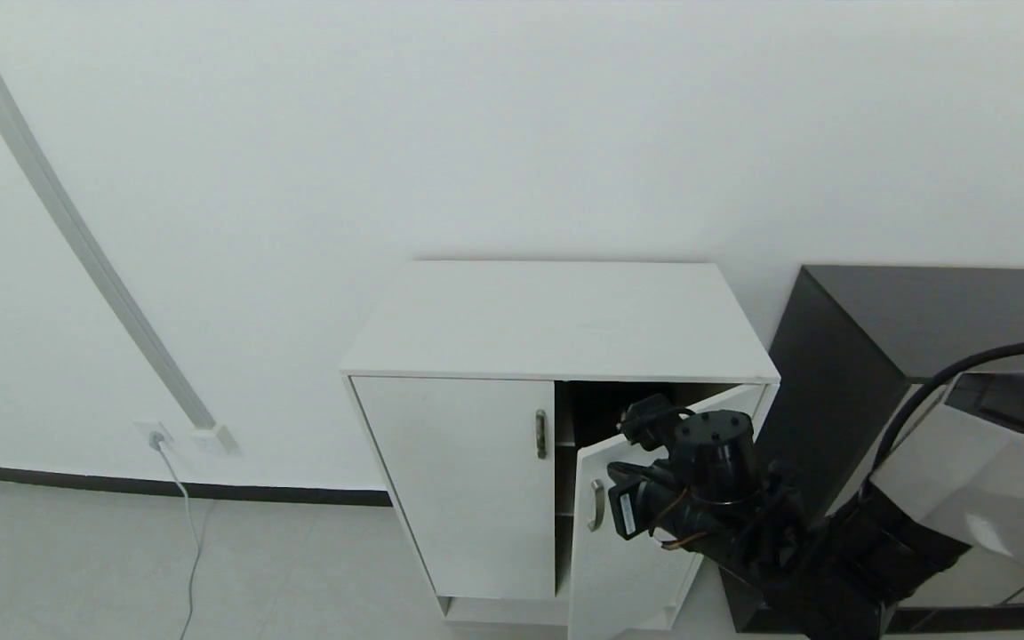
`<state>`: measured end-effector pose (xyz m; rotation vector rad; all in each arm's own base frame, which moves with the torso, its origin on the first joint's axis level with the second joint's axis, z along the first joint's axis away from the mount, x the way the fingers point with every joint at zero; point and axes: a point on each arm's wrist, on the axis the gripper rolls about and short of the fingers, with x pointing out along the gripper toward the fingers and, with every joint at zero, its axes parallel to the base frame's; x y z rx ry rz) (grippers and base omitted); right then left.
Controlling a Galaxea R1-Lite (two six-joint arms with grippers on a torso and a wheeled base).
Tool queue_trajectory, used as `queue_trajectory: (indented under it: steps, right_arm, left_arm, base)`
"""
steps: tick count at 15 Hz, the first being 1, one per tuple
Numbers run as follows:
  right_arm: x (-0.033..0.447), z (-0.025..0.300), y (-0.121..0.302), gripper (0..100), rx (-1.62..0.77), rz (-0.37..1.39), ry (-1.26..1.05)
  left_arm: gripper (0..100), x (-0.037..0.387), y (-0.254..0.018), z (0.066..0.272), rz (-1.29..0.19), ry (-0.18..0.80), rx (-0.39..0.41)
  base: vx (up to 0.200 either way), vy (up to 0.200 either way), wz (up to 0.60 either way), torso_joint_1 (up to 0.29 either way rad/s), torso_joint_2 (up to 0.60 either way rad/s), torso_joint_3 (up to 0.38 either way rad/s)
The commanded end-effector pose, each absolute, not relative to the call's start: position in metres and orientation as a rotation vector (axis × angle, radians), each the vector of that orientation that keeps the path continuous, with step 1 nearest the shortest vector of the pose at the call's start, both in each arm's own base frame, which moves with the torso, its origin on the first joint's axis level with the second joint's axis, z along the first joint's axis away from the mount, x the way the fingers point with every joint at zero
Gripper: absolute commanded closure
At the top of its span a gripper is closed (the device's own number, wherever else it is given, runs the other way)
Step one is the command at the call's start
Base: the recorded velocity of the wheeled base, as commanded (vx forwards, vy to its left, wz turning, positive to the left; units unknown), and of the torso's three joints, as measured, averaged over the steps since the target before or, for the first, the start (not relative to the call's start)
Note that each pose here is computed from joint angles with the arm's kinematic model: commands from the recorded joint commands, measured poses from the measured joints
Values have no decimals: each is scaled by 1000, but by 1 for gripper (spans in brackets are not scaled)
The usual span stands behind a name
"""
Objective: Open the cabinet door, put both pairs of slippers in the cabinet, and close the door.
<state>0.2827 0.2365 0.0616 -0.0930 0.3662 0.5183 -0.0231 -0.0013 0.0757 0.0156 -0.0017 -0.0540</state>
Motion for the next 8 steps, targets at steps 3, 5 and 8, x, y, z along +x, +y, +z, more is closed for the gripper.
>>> queue_trajectory:
  steps: [3,5,8]
  right_arm:
    - [300,49,237,100,-91,489,375]
    - [307,47,240,100,-87,485,367]
    - [323,41,245,100,-78,473,355]
  left_arm:
    - [100,-23,-1,76,-54,0,15]
    - [100,-23,-1,76,-54,0,15]
    - [100,-23,-1,76,-54,0,15]
  base:
    - [0,0,0,0,0,0]
    - [0,0,0,0,0,0]
    - [0,0,0,0,0,0]
